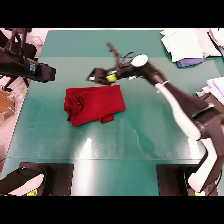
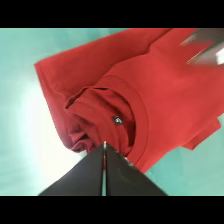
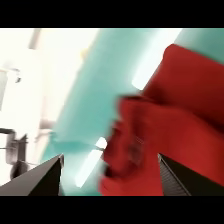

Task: Fold the shirts.

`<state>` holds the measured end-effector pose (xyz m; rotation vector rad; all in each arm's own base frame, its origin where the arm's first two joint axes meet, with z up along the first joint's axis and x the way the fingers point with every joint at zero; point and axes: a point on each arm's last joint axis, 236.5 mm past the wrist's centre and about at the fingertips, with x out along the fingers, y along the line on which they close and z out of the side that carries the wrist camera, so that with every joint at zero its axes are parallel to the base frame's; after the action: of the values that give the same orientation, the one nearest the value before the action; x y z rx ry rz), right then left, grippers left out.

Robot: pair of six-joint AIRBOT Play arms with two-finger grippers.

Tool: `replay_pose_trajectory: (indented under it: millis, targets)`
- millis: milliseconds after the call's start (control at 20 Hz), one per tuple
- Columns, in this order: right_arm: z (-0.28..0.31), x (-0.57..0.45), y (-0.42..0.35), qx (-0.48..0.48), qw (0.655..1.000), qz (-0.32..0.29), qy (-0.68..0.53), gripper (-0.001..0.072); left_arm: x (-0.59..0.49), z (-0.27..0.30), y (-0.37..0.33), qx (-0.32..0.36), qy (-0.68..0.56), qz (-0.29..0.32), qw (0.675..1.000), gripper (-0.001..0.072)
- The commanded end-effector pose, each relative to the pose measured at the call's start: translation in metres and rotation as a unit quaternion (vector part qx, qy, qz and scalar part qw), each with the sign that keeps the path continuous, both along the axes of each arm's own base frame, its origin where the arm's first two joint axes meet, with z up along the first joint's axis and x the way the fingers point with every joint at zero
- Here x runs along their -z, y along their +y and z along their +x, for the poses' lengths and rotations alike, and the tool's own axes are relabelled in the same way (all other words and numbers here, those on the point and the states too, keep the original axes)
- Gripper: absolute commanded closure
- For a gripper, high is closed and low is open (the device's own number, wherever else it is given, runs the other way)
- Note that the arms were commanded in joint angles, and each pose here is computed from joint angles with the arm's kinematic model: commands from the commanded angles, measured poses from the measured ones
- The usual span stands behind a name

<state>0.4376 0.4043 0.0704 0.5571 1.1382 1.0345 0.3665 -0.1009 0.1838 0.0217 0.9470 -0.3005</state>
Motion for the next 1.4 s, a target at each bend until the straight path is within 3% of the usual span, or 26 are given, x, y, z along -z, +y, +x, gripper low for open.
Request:
replay_pose_trajectory:
  millis: [0, 150, 500, 1100, 1150, 1200, 1350]
  targets:
    - [0.006, 0.037, -0.100, 0.022, 0.997, -0.062, 0.050, 0.0065, 0.001, 0.007, -0.009, -0.004, -0.012, -0.025, 1.000, 0.0683]
    - [0.005, 0.078, -0.144, 0.052, 0.991, -0.074, 0.100, 0.0064, -0.003, 0.011, -0.011, -0.005, -0.022, -0.032, 0.999, 0.0683]
    - [-0.002, 0.123, -0.151, 0.065, 0.988, -0.100, 0.095, 0.0065, -0.008, 0.017, -0.011, -0.010, -0.037, -0.037, 0.999, 0.0683]
    - [-0.027, 0.135, -0.041, -0.017, 0.991, -0.100, 0.082, 0.0086, -0.010, 0.019, -0.011, -0.019, -0.040, -0.045, 0.998, 0.0683]
    - [-0.027, 0.130, -0.026, -0.024, 0.992, -0.096, 0.077, 0.0139, -0.009, 0.019, -0.011, -0.019, -0.040, -0.044, 0.998, 0.0683]
    - [-0.027, 0.126, -0.013, -0.031, 0.992, -0.092, 0.076, 0.0240, -0.009, 0.019, -0.011, -0.019, -0.039, -0.044, 0.998, 0.0683]
    - [-0.025, 0.107, 0.015, -0.048, 0.994, -0.078, 0.055, 0.0614, -0.008, 0.018, -0.010, -0.019, -0.035, -0.040, 0.998, 0.0683]
